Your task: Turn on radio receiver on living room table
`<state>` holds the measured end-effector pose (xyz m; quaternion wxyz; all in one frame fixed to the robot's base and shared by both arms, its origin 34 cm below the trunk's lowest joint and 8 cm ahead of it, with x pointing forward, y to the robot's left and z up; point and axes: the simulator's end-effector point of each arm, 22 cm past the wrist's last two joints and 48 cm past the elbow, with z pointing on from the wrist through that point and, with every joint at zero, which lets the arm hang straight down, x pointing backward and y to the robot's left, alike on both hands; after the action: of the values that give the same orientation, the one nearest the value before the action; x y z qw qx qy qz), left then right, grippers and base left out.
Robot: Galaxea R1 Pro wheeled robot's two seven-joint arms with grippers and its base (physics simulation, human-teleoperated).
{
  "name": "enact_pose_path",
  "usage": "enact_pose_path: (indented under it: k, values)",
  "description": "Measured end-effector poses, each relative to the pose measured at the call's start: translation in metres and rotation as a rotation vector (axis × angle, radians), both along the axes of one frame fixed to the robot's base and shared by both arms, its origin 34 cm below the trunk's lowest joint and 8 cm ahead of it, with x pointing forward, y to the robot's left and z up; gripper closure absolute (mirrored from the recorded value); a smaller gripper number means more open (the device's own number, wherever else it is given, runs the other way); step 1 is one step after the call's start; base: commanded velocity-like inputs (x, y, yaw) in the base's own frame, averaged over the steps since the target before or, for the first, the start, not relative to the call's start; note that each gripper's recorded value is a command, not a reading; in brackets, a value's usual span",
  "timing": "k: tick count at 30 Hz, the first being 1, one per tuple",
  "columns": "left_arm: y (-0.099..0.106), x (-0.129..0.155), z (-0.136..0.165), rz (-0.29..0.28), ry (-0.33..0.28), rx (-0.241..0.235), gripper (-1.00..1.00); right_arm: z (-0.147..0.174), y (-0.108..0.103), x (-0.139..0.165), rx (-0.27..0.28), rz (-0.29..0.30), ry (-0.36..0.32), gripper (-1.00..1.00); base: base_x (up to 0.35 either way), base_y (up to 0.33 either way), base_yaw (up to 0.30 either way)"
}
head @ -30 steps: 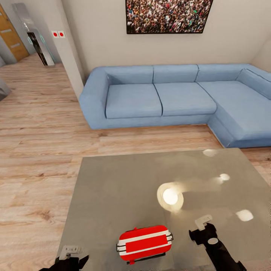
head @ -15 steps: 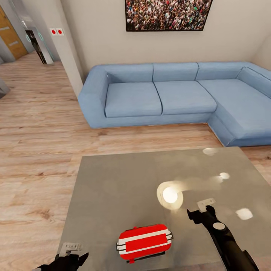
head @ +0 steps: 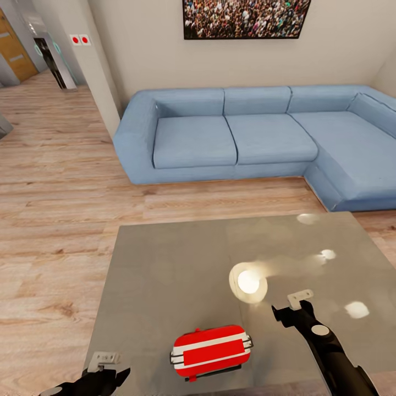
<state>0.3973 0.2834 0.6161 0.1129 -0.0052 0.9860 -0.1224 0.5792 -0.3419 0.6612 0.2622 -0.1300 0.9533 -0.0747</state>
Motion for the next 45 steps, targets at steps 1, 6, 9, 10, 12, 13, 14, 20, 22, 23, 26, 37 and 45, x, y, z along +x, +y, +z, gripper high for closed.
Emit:
enact_pose_path:
  k: [1,6,9,10,12,13,14,20,22,23,26,37,45]
  values:
    - [0.000,-0.001,0.000,0.000,0.004,0.000,-1.00,-0.001,0.000,0.000,0.001,0.000,0.001,-1.00,0.000,0.000,0.000]
    - [0.000,-0.004,-0.003,0.001,0.016,0.000,-1.00,-0.004,0.001,-0.003,0.002,-0.001,0.008,-1.00,0.000,0.000,0.000]
    - [-0.001,-0.006,-0.004,0.001,0.022,-0.001,-1.00,-0.006,0.001,-0.004,0.002,-0.001,0.013,-1.00,0.000,0.000,0.000]
    - [-0.001,-0.007,-0.004,0.001,0.023,-0.001,-1.00,-0.007,0.001,-0.004,0.002,-0.001,0.015,-1.00,0.000,0.000,0.000]
    - [-0.001,-0.008,-0.005,0.001,0.027,-0.002,-1.00,-0.008,0.001,-0.005,0.002,-0.001,0.018,-1.00,0.000,0.000,0.000]
    - [-0.001,-0.008,-0.006,0.001,0.028,-0.002,-1.00,-0.009,0.001,-0.006,0.002,-0.001,0.019,-1.00,0.000,0.000,0.000]
    - [-0.001,-0.009,-0.006,0.001,0.030,-0.002,-1.00,-0.010,0.001,-0.006,0.002,-0.001,0.021,-1.00,0.000,0.000,0.000]
    - [-0.001,-0.012,-0.008,0.001,0.040,-0.002,-1.00,-0.014,0.000,-0.009,0.002,-0.003,0.030,-1.00,0.000,0.000,0.000]
    - [-0.001,-0.013,-0.009,0.001,0.043,-0.002,-1.00,-0.015,0.000,-0.010,0.003,-0.003,0.033,-1.00,0.000,0.000,0.000]
    - [-0.001,-0.013,-0.009,0.001,0.043,-0.002,-1.00,-0.015,0.001,-0.010,0.007,0.000,0.034,-1.00,0.000,0.000,0.000]
    - [-0.001,-0.013,-0.009,0.001,0.042,-0.002,-1.00,-0.016,0.005,-0.012,0.026,0.012,0.042,-1.00,0.000,0.000,0.000]
    - [-0.002,-0.011,-0.008,0.000,0.037,-0.003,-1.00,-0.018,0.017,-0.016,0.084,0.039,0.063,-1.00,0.000,0.000,0.000]
    - [0.021,-0.057,-0.015,-0.006,0.129,0.029,-1.00,-0.032,0.023,-0.036,0.121,0.031,0.130,-1.00,0.000,0.000,0.000]
